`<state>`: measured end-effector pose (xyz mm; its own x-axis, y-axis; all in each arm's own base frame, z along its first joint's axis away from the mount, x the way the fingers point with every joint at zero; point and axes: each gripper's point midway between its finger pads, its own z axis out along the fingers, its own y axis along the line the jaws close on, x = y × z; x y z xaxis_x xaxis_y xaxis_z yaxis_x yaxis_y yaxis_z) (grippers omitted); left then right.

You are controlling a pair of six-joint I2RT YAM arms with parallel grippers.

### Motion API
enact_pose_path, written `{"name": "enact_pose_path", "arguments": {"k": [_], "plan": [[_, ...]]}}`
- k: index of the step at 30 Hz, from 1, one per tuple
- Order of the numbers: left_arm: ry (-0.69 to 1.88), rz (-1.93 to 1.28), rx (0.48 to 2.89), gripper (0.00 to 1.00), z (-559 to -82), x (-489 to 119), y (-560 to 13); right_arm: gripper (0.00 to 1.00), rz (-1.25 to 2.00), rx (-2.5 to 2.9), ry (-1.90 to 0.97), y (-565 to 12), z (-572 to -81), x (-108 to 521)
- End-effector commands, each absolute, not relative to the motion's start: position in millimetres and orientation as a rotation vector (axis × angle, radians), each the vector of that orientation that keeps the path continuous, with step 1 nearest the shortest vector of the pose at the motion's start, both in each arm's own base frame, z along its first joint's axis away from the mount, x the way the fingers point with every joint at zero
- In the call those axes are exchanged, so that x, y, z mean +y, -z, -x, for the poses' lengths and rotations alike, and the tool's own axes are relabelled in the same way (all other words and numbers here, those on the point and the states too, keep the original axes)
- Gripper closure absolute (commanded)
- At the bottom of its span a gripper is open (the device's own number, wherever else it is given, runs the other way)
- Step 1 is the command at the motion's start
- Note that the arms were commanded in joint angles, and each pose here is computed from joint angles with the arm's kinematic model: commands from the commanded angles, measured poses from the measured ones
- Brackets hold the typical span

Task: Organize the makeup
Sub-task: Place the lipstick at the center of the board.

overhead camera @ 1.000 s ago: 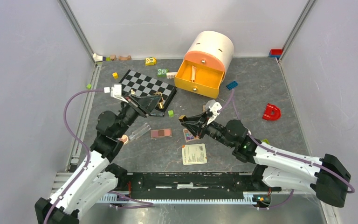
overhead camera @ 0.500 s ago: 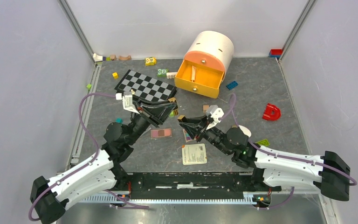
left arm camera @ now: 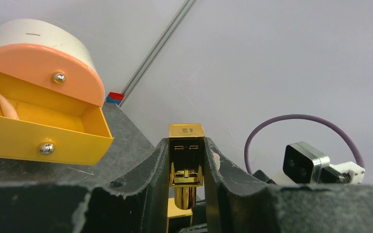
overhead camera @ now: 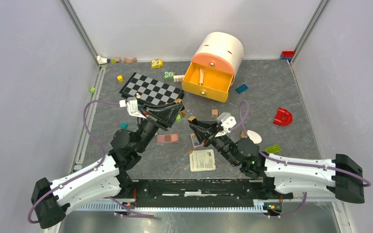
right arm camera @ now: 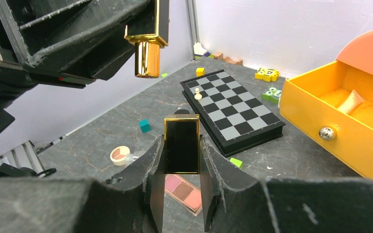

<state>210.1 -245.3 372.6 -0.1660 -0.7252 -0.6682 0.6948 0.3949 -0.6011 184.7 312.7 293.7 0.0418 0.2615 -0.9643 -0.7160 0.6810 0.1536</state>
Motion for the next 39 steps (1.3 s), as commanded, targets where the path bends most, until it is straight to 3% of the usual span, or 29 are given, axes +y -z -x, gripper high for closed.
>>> {"name": "enact_pose_path", "arguments": {"k": [1,39], "plan": [[1.169,0.091,1.176,0.98,-218.2,-236.7,-383.4,1.0,0.39,1.272,-0.735,-315.5,-188.2,313.7],[1.15,-0.034,1.247,0.98,-210.1,-266.9,-367.2,1.0,0.448,1.24,-0.676,-332.9,-182.9,322.1]]}}
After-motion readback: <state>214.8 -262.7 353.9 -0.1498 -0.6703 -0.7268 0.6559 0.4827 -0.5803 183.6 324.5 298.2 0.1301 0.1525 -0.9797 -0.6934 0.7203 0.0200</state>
